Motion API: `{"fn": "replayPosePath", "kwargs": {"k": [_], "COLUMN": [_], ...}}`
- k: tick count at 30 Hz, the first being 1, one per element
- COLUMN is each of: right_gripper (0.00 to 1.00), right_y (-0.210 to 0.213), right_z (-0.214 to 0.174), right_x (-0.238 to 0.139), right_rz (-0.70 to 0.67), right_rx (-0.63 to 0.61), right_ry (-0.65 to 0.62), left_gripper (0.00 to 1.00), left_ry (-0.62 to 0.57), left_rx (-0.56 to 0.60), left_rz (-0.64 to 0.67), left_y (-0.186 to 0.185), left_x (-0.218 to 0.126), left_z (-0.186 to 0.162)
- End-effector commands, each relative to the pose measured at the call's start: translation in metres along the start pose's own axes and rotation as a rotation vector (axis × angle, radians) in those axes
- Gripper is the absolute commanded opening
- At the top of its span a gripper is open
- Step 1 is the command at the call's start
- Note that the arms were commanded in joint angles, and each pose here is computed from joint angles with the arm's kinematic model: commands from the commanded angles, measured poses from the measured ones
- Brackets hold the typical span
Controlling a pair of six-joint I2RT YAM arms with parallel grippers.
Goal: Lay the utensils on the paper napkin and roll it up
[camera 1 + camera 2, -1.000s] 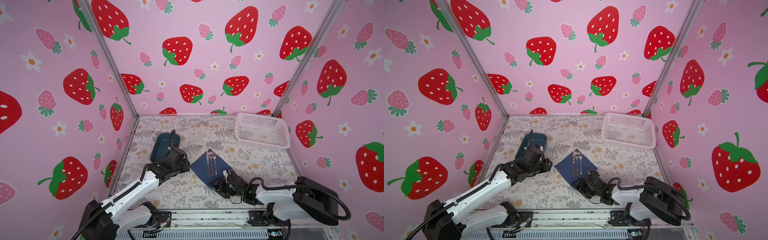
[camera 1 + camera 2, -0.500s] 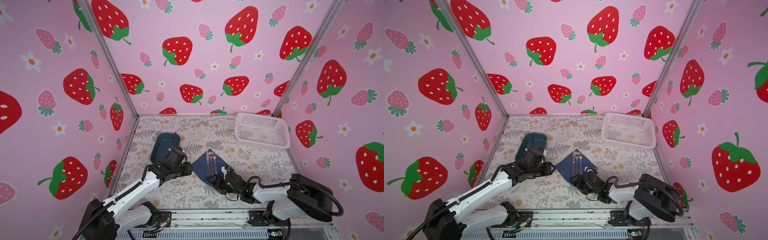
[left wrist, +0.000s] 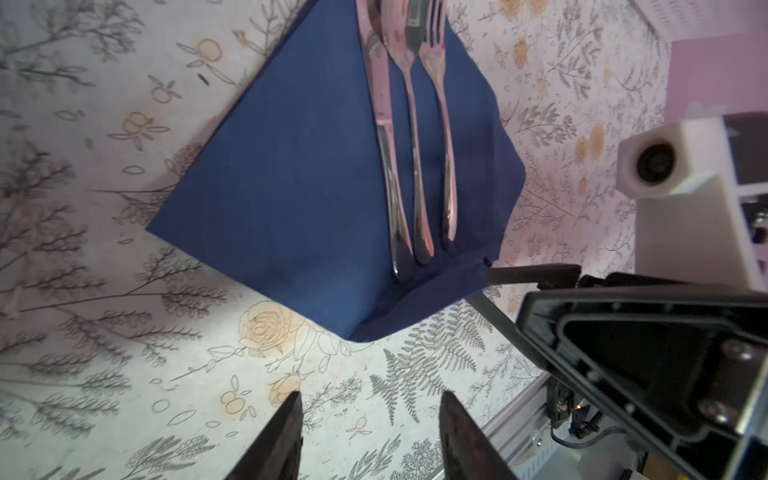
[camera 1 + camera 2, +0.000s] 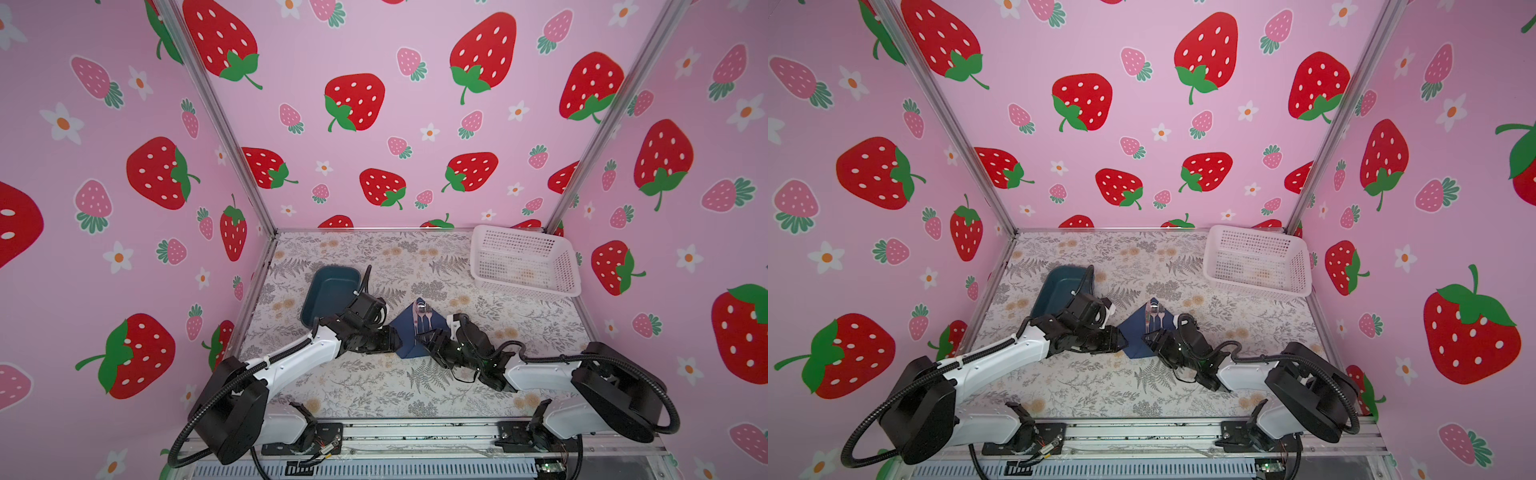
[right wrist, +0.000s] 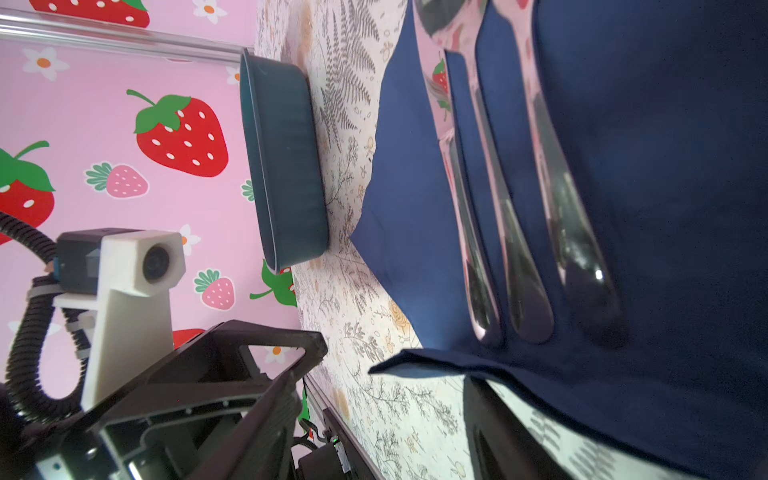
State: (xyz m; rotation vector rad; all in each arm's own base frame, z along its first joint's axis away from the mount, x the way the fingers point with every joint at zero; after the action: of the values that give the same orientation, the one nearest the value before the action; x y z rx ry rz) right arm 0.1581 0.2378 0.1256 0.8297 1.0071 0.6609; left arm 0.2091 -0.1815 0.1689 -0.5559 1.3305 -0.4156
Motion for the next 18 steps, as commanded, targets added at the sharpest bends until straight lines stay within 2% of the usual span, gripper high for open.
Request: {"fn": "replayPosePath", "kwargs": {"k": [1,13,18], "right_gripper": [0.65,0.65,0.65], "right_y": [-0.007,-0.023,-0.026], "right_z": [0.002,0.003,0.003], "right_x": [0.0,-0.003,-0.006], "right_rz": [-0.008,-0.046,-0.052], "right_rx": [0.001,0.04,0.047], "right_ry": [0.009,0.021,0.013], "left_gripper": [0.54,0.54,0.49], "left_ry": [0.026,0.16,0.157], "left_rx": [0.064,0.095,0.106], "left_rz": [-0.106,-0.126,-0.115], "left_y": [-0.021,-0.032,-0.031], "left_x": [0.002,0.039,0.046], "left_z": [0.009,0.015,0.017]}}
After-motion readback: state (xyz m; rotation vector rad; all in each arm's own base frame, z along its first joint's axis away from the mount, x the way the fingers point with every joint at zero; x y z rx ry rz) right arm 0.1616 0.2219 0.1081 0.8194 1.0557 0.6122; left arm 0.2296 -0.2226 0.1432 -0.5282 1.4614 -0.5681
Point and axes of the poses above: each gripper's point midway between its finger pads, its own x axis out along the fingers, its own y axis along the line the jaws close on, z = x × y, the point moved 10 cm from there along -x, back along the fingers, and after that the axes turned 13 degrees about -x, right-handed, at the moved point
